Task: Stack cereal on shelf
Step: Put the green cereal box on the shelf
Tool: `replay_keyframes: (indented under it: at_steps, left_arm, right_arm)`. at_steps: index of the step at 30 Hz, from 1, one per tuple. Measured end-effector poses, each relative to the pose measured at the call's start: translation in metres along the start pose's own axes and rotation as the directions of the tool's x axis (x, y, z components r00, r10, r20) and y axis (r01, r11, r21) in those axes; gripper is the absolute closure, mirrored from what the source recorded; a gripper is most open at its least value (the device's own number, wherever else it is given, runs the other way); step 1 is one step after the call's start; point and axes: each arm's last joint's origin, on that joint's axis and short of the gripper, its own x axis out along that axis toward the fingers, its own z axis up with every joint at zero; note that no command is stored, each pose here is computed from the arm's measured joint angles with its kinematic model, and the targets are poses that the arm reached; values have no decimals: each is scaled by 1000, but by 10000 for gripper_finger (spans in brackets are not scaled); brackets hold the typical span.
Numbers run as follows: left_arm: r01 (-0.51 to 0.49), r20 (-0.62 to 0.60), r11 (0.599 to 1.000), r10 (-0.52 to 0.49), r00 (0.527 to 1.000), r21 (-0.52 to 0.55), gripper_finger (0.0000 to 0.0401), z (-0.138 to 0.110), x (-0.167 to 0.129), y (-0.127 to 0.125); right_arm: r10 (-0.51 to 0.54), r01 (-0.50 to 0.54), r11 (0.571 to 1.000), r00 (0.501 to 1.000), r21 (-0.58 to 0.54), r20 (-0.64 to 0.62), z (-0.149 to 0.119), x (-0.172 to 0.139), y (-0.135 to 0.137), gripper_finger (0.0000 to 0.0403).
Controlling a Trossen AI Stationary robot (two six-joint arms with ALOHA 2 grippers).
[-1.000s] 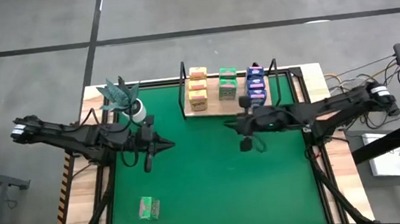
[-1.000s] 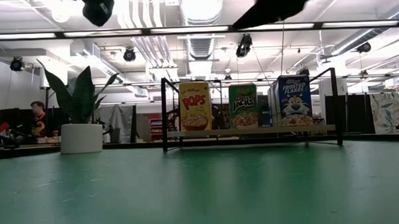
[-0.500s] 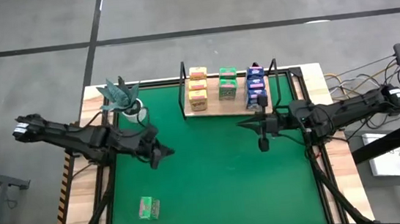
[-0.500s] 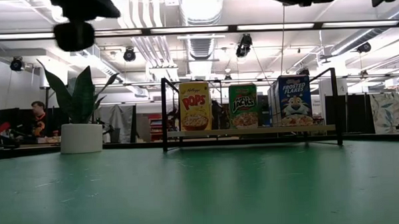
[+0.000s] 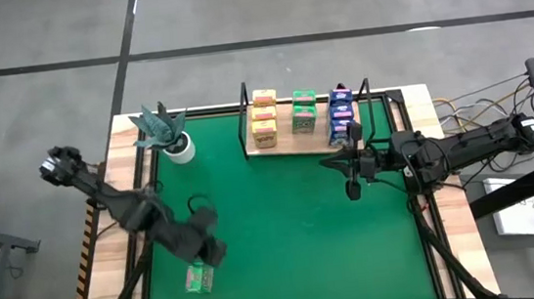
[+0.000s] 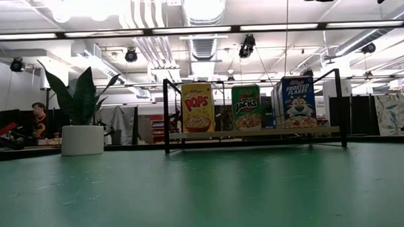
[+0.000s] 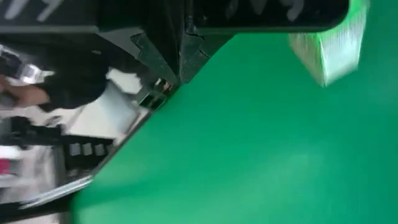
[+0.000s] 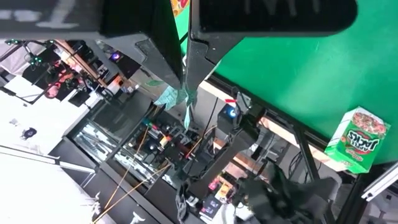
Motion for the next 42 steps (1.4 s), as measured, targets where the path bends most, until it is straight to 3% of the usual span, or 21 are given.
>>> replay_keyframes:
  at_steps: [8, 13, 16, 21, 26, 30, 35, 42]
  left_arm:
    - [-247, -56, 955, 242, 969, -163, 401, -46, 8, -28]
    - [-429, -85, 872, 421, 903, -237, 397, -65, 2, -33]
    - [-501, -100, 829, 492, 865, -249, 371, -77, 0, -33]
    - [-535, -86, 799, 533, 841, -276, 291, -91, -1, -31]
    - [-577, -60, 766, 586, 808, -285, 200, -100, 17, -26]
    - [-606, -38, 751, 620, 784, -261, 151, -105, 33, -24]
    - [-635, 5, 728, 658, 753, -256, 135, -107, 46, -20]
    - [-645, 60, 720, 678, 733, -257, 152, -108, 55, -17]
  right_arm:
    - [8, -8, 1000, 1000, 23, -10, -1, 0, 1, 390]
    - [32, -29, 998, 999, 60, -41, -4, 0, 3, 390]
    - [38, -34, 995, 998, 89, -49, -5, 0, 4, 390]
    - [61, -52, 990, 996, 130, -67, -7, 0, 6, 390]
    - [70, -58, 987, 994, 147, -79, -8, 0, 7, 390]
    - [70, -58, 987, 994, 147, -80, -8, 0, 7, 390]
    - [70, -57, 986, 994, 155, -80, -8, 0, 7, 390]
    - [80, -64, 984, 993, 167, -90, -9, -1, 8, 390]
